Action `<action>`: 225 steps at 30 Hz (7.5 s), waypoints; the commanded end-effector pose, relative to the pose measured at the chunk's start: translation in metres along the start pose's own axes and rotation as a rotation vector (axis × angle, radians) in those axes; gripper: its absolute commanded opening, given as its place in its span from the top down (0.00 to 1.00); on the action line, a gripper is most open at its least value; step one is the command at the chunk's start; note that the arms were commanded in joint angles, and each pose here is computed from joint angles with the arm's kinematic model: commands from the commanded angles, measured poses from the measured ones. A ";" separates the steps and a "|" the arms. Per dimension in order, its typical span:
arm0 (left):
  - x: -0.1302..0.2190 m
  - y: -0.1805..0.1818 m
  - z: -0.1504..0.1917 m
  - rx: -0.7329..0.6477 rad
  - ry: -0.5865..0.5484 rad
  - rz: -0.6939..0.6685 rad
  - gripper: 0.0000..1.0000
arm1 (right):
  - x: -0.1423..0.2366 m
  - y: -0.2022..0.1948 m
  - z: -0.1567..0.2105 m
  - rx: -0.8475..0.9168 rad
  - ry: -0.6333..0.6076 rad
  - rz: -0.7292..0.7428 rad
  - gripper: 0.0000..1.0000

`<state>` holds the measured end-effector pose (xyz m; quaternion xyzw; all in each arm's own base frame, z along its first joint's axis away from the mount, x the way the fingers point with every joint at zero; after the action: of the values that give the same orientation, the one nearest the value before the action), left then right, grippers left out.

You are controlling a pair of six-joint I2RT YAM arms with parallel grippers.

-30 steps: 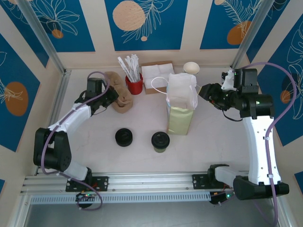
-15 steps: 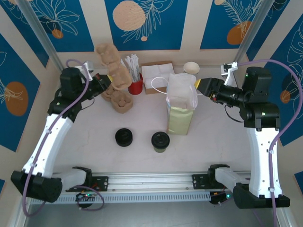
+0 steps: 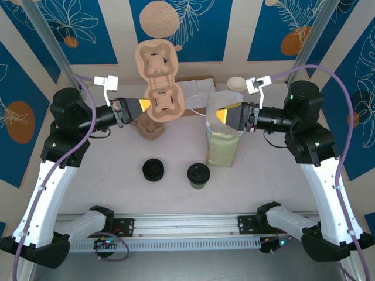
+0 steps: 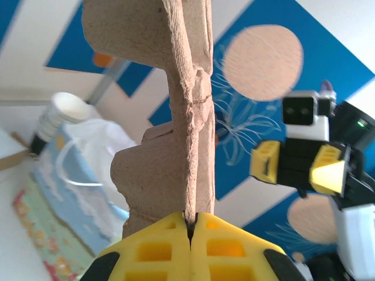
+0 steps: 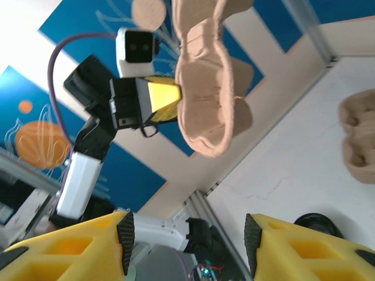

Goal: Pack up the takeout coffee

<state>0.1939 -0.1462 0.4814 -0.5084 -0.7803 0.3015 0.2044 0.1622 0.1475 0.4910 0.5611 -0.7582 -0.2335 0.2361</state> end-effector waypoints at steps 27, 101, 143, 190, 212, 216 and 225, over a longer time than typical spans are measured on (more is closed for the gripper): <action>-0.039 -0.053 0.026 -0.159 0.163 0.311 1.00 | -0.029 0.022 0.017 0.165 0.066 -0.093 0.66; -0.118 0.019 0.070 -0.890 0.636 -0.076 0.54 | -0.050 -0.026 0.055 -0.301 0.431 0.242 1.00; -0.169 0.014 0.040 -0.816 0.353 -0.034 0.70 | 0.058 -0.109 0.020 -0.202 0.049 0.988 0.55; -0.230 0.020 0.032 -0.643 0.315 0.105 0.71 | 0.037 -0.197 0.011 -0.186 0.175 1.003 1.00; -0.250 0.014 0.064 -0.592 0.425 0.238 0.71 | 0.051 -0.158 0.030 -0.051 0.256 0.969 1.00; -0.258 0.015 0.073 -0.576 0.452 0.267 0.71 | 0.051 -0.158 0.036 -0.061 0.273 0.962 1.00; -0.270 0.033 0.092 -0.544 0.522 0.253 0.72 | 0.050 -0.157 0.040 -0.068 0.276 0.919 1.00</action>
<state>0.2703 -0.4036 0.3880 -0.6842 -0.6965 -0.0275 0.2146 0.2475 0.0581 0.3659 0.1578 -0.8854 -0.0505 0.4344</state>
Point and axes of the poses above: each hand's point on the last joint's axis, 136 mm out from that joint toward the fingers, its own x axis back along the fingers, its own y axis along the line the jaws close on, z = x × y, the point moved 7 cm from there along x, back along the fingers, and after that the axes turned 3 degrees about x, right-handed, at the moved point
